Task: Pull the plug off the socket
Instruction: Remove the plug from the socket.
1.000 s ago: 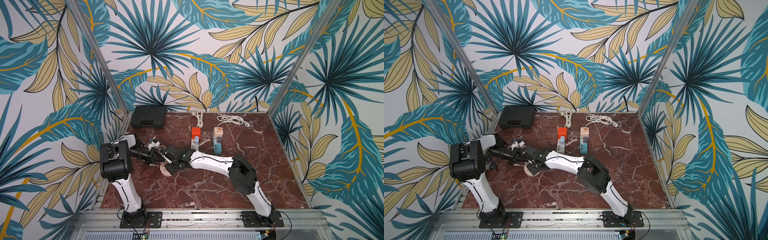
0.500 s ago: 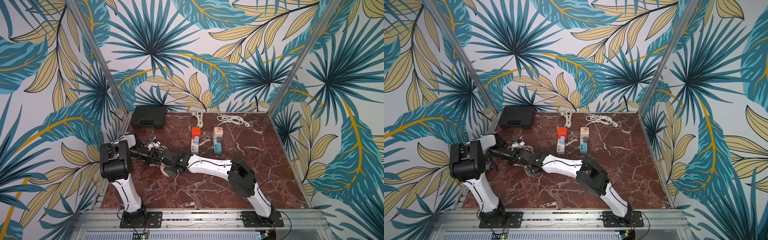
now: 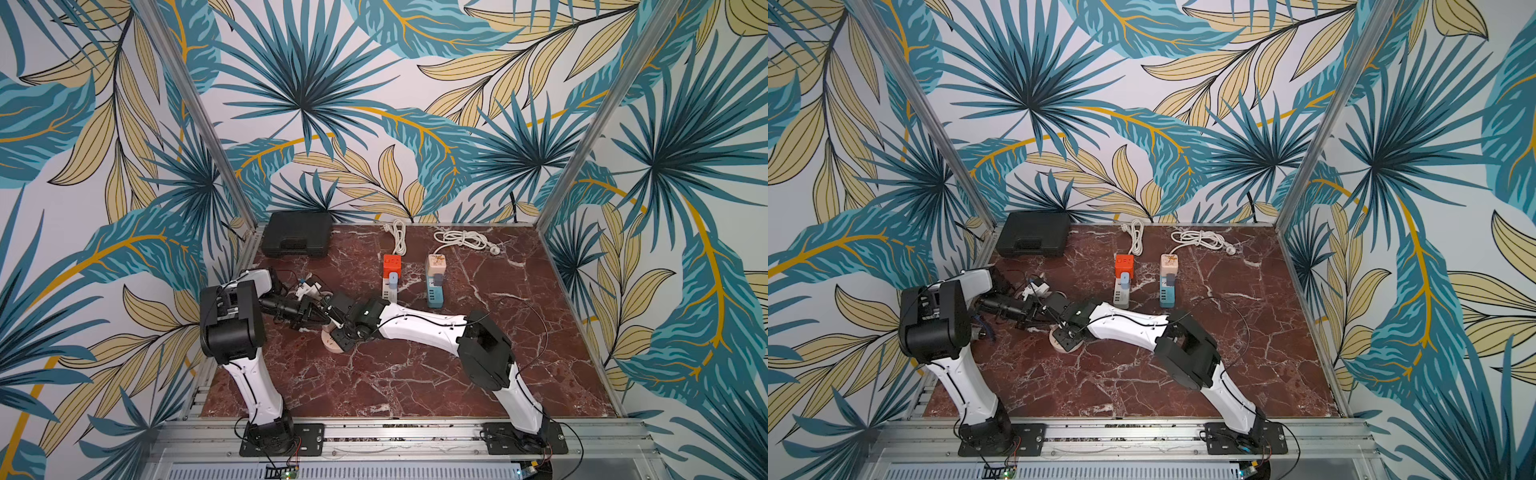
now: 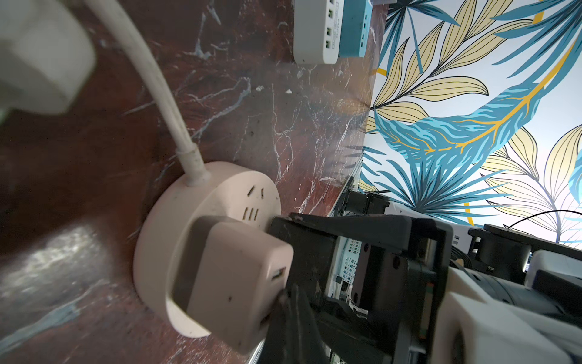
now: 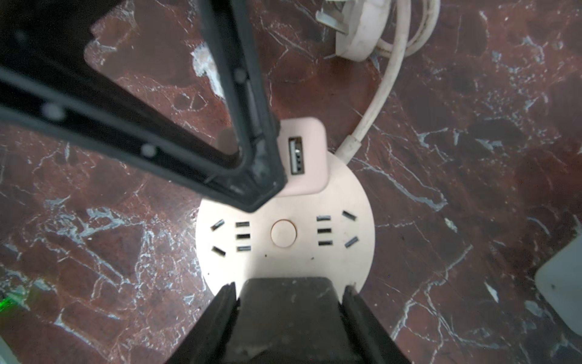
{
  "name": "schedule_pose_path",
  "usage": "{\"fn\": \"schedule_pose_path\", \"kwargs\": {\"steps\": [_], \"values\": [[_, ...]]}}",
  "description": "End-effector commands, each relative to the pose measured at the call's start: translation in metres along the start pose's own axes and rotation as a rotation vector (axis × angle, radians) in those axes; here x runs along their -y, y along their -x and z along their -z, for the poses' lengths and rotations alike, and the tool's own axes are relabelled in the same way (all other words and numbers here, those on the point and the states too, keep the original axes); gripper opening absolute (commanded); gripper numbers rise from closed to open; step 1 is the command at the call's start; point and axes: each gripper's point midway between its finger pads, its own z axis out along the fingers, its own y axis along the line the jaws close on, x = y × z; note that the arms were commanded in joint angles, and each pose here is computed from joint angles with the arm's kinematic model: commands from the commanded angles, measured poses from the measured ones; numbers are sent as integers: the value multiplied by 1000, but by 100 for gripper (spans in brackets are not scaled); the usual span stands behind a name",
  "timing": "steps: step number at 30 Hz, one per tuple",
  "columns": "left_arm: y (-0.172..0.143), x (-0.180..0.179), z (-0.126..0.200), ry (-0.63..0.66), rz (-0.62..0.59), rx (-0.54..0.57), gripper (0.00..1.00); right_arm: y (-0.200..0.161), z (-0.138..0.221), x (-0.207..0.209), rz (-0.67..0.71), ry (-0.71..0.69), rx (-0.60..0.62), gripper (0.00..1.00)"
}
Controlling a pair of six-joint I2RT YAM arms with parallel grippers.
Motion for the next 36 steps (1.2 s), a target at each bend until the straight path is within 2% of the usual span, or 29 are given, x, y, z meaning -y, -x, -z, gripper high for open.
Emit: {"fn": "schedule_pose_path", "kwargs": {"steps": [1, 9, 16, 20, 27, 31, 36], "values": [[-12, -77, -6, 275, -44, -107, 0, 44, 39, 13, -82, -21, 143, 22], [-12, -78, -6, 277, -45, -105, 0, 37, 34, 6, 70, -172, 160, 22], [-12, -80, -7, 277, -42, -108, 0, 37, 30, 0, 99, -160, 169, 22], [-12, -80, -7, 276, -42, -108, 0, 45, 40, -4, 61, -110, 195, 22], [-11, -78, -7, 273, -48, -100, 0, 57, 79, 1, -33, -13, 216, 22], [-10, -77, -6, 277, -54, -93, 0, 58, 112, 16, -85, -11, 224, 22], [-9, -76, -5, 286, -57, -90, 0, 37, 162, 80, -234, -108, 199, 22]]}}
